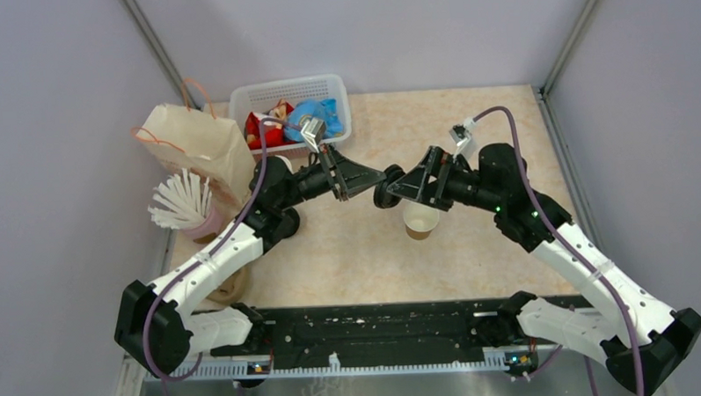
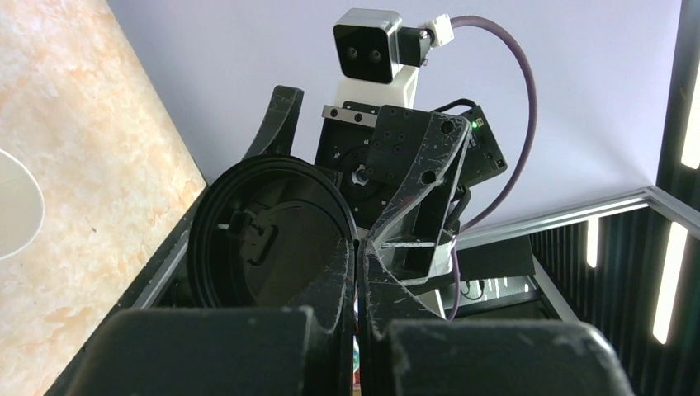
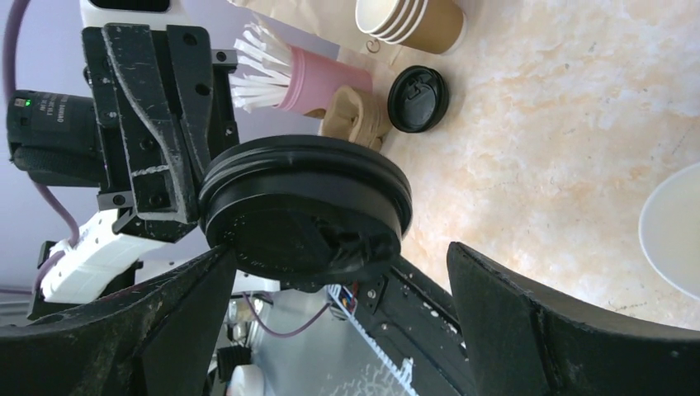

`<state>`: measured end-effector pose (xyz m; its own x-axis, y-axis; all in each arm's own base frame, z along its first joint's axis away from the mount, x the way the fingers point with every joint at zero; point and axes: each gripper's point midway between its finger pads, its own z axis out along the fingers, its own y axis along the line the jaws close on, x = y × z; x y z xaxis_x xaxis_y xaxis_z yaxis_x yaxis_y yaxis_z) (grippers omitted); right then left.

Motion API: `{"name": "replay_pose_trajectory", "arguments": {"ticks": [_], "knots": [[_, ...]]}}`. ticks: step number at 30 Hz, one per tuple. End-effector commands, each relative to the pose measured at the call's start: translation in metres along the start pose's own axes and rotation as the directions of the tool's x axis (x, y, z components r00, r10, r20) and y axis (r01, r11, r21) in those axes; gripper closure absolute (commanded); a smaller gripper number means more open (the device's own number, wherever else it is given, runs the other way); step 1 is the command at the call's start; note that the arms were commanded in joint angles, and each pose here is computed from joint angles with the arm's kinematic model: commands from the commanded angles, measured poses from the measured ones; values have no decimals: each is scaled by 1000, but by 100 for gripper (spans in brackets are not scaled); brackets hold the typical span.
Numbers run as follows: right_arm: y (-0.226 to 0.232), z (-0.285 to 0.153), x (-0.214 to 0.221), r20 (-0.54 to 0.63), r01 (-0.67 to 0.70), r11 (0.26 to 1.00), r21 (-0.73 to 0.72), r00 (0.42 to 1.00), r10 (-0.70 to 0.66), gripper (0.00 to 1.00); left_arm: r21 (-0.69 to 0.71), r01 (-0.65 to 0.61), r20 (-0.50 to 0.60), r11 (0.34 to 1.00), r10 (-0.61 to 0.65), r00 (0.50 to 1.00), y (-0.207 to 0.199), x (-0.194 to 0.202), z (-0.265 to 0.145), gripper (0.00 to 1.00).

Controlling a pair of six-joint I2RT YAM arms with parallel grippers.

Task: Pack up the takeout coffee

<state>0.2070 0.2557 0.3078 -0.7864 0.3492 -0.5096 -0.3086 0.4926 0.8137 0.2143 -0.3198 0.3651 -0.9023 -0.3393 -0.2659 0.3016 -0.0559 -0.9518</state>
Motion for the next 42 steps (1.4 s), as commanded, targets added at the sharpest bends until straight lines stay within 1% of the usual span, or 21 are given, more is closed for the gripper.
{"name": "replay_pose_trajectory", "arguments": {"ticks": [1,10,22,26,30,34,42], "knots": [[38,-9,-18,85,59,990,-125,995,-49,1,45,-12,-1,999,12,1000,-11,2,-3,100],[38,-16,-14,104,64,987,-148,993,-49,1,39,4,15,999,-4,1000,-6,0,-6,100],[27,-6,-13,74,71,993,-94,995,-64,1,52,7,24,999,-8,1000,-10,-3,-8,100],[23,-4,-9,60,68,994,-80,996,-64,3,51,8,27,999,-9,1000,-10,-4,-8,100],[27,0,-7,50,70,993,-97,997,-65,6,51,14,28,999,-15,999,-9,-4,-7,100],[27,4,-4,34,76,993,-87,997,-74,6,52,14,28,999,-15,999,-9,-5,-7,100],[25,6,-5,35,77,994,-79,997,-75,9,50,14,35,999,-16,999,-9,-5,-8,100]]}}
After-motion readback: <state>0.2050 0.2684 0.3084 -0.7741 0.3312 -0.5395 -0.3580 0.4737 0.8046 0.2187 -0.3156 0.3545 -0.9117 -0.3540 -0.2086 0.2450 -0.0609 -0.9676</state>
